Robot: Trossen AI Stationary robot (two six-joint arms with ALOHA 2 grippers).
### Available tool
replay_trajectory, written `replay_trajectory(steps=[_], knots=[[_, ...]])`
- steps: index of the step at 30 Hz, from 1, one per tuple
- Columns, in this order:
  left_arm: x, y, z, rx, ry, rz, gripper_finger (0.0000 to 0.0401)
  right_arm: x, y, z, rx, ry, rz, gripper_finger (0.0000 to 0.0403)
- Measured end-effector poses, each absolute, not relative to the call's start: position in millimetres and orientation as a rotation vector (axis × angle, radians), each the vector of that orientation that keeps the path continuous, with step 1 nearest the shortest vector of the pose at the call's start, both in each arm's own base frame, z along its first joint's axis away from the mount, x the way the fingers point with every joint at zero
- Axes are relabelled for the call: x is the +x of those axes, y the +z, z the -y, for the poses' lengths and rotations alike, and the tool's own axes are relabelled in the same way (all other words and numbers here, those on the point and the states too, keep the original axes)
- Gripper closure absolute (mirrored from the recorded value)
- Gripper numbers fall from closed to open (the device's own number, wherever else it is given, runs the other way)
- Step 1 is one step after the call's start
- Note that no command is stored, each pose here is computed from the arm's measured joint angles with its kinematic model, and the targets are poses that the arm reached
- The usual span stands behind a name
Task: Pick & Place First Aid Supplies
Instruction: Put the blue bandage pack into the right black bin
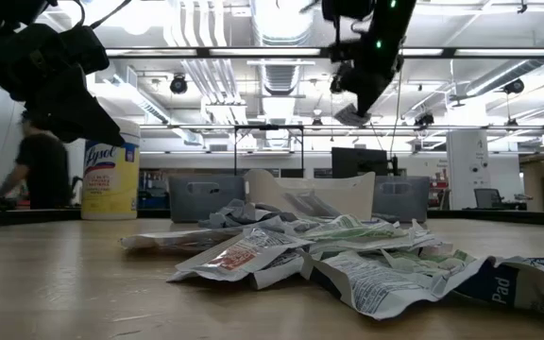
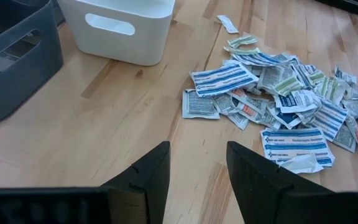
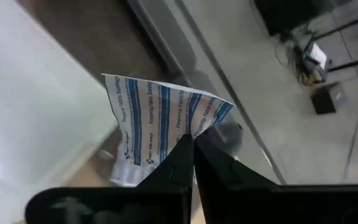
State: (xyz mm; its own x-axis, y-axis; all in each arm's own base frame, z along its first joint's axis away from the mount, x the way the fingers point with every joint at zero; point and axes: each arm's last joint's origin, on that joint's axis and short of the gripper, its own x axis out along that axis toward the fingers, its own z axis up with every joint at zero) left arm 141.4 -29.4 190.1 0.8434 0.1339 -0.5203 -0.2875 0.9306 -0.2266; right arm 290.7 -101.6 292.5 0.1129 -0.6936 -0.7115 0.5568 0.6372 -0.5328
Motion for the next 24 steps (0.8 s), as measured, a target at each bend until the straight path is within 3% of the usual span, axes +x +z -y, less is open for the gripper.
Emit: replay_trajectory(steps=[7,11,16,24], knots=[[141,190,29,-0.319,0.23,-0.52,0.024,276,268,163,-0.093,-0.937,-1.316,0.0394],[141,190,29,-0.324,0.231,-0.52,0.024,268,255,187,-0.019,-0.829,-1.388,0.0394],[141,190,29,-0.325,0.231,-0.518,0.024,265,237,204,0.086,-0.73,-1.43,0.0394],[141,190,29,-0.326,0.232,-0.519,0.024,273,205,212,0.081,-0.636,-1.54,0.0394]])
